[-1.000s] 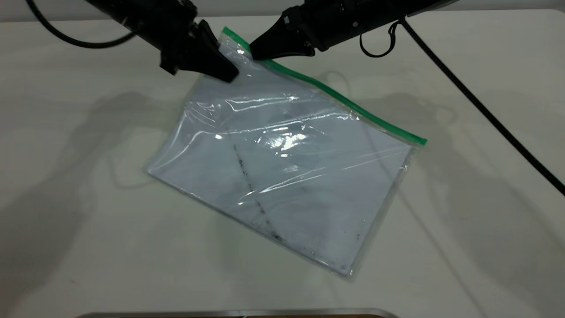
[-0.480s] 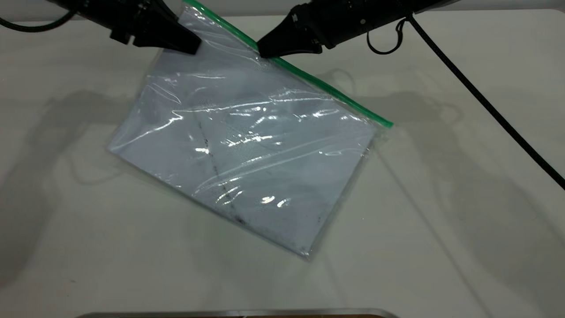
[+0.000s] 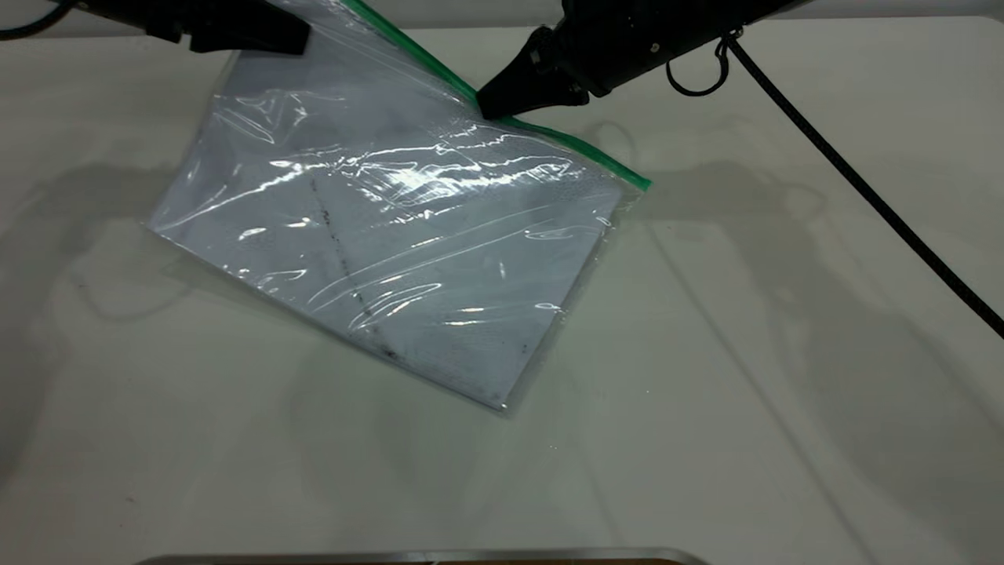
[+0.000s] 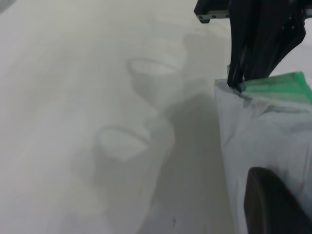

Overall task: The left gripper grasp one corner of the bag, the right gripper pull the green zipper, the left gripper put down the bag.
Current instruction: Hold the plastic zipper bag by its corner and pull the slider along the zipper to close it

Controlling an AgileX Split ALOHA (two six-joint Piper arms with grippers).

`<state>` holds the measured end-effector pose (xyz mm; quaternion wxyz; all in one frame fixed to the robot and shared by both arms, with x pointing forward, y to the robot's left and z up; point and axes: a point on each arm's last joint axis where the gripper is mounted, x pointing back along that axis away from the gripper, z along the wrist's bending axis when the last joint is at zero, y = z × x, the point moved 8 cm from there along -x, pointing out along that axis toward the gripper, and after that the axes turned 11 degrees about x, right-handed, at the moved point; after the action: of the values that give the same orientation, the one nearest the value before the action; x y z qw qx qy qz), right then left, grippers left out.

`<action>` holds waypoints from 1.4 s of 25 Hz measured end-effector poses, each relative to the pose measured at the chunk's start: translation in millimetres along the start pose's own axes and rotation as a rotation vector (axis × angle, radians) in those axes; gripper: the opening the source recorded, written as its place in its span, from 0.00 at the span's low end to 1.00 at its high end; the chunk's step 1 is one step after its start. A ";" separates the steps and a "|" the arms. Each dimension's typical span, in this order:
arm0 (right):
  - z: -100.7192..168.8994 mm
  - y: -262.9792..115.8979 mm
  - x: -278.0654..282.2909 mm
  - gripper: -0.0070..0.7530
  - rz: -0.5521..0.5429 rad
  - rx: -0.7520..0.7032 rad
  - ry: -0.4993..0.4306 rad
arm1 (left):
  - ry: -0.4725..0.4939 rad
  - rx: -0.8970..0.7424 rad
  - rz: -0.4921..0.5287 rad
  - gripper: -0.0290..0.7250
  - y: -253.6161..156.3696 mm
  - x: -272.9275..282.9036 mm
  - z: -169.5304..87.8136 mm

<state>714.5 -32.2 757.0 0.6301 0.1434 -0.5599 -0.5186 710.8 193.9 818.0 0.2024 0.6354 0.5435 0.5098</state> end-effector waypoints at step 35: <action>-60.5 -2.1 69.6 0.47 0.007 -0.027 -0.169 | 0.070 0.172 0.055 0.11 5.7 -14.6 2.0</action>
<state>753.6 -113.9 774.1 0.5844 0.0890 -0.6045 -0.5340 717.0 179.5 815.6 0.1140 0.6470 0.5743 0.4885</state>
